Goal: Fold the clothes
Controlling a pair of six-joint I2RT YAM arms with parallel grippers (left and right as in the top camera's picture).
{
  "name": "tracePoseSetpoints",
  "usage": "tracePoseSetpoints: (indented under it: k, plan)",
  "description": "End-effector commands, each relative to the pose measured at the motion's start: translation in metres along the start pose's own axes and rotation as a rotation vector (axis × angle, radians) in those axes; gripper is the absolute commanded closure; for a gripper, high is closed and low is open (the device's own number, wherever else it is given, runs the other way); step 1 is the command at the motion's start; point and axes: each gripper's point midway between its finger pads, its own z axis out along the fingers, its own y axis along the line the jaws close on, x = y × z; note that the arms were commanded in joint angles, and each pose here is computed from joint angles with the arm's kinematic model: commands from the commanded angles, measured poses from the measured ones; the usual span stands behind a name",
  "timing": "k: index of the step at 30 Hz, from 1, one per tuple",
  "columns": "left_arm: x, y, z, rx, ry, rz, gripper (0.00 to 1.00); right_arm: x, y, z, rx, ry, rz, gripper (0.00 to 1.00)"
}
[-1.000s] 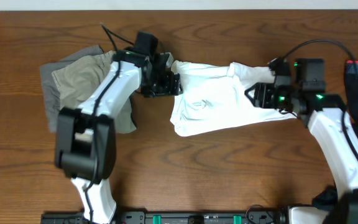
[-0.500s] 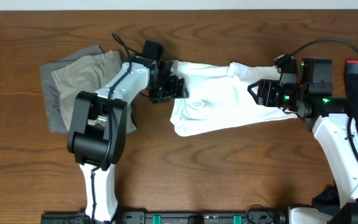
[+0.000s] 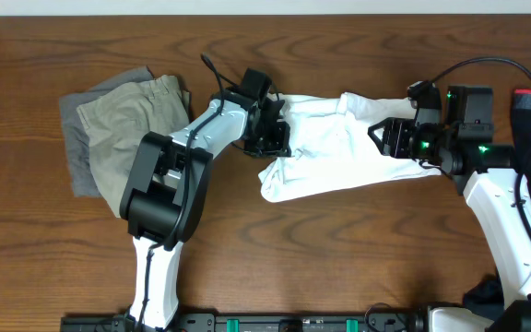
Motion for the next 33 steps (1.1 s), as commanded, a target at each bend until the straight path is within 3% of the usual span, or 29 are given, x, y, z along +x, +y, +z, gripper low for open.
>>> tracePoseSetpoints:
  k: [1,5,11,17,22,33]
  plan:
    - [0.011,0.020,0.001,-0.066,0.040,-0.036,0.94,-0.005,-0.002,-0.004,0.006,-0.016,0.014,0.42]
    - [0.016,0.035,-0.039,-0.199,0.065,-0.001,0.94,-0.006,-0.002,-0.004,0.007,-0.017,0.013,0.42]
    - [0.009,0.051,-0.140,-0.472,0.032,0.076,0.94,-0.009,-0.002,-0.004,0.005,-0.030,0.007,0.41]
    - [-0.008,0.012,-0.183,-0.479,-0.046,0.165,0.94,-0.013,-0.001,-0.004,0.002,-0.043,0.001,0.42]
    - [-0.006,-0.017,-0.169,-0.511,-0.040,0.247,0.94,-0.012,-0.001,-0.004,0.003,-0.043,0.009,0.42]
    - [0.023,-0.077,-0.074,-0.497,0.094,0.447,0.94,-0.012,-0.001,-0.004,0.003,-0.042,0.016,0.42]
